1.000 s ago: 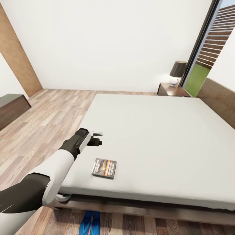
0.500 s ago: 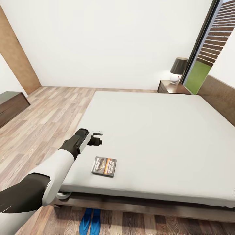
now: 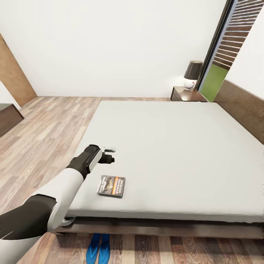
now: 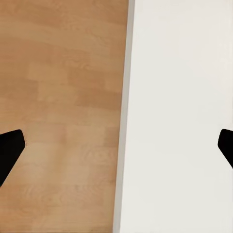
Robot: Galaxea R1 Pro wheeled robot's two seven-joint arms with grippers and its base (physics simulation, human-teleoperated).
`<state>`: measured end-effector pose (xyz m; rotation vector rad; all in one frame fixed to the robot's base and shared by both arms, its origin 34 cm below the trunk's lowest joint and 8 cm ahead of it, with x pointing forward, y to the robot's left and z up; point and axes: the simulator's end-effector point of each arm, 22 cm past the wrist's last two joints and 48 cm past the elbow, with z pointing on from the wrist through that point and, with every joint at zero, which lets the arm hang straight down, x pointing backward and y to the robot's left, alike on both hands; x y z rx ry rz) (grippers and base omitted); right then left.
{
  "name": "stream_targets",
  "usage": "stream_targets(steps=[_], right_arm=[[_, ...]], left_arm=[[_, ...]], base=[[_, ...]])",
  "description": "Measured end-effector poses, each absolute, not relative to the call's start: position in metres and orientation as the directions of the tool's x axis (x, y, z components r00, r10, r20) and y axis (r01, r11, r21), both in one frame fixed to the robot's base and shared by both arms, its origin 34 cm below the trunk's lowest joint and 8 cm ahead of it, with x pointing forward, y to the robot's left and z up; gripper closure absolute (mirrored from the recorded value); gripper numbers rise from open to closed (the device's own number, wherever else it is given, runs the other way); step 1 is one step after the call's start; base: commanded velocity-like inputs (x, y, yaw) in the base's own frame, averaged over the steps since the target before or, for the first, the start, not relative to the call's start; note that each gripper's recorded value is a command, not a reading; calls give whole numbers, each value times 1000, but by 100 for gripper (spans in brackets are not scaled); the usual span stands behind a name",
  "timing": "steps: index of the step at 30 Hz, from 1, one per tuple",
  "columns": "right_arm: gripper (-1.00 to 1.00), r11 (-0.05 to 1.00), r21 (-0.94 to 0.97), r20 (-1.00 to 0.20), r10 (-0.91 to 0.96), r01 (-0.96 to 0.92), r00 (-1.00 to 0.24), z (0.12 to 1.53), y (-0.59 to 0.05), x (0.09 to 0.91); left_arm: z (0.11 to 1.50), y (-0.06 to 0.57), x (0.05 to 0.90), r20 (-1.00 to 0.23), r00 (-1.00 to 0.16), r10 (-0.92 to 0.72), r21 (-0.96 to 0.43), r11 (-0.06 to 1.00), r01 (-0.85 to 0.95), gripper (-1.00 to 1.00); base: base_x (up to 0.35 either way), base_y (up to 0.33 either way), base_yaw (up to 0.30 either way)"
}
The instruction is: In the bedroom, move the book from the bed onto either nightstand, and place the two sandals side by side next to the bed.
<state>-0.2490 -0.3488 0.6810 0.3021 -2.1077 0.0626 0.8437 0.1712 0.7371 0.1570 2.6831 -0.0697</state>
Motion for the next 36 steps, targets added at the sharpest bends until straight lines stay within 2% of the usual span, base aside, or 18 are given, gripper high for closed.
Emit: stream_targets(steps=[21,36], right_arm=[[-100,968,85,862,-190,-236,-471,695,-348,-256],[-100,959,115,866,-226,-261,-447,702,-350,-259]], left_arm=[[717,174,841,-414,-905,95,-29,993,117,-100],[702,176,838,-397,-913,95,-27,993,115,-100]], base=[[0,0,-140],[0,0,11]])
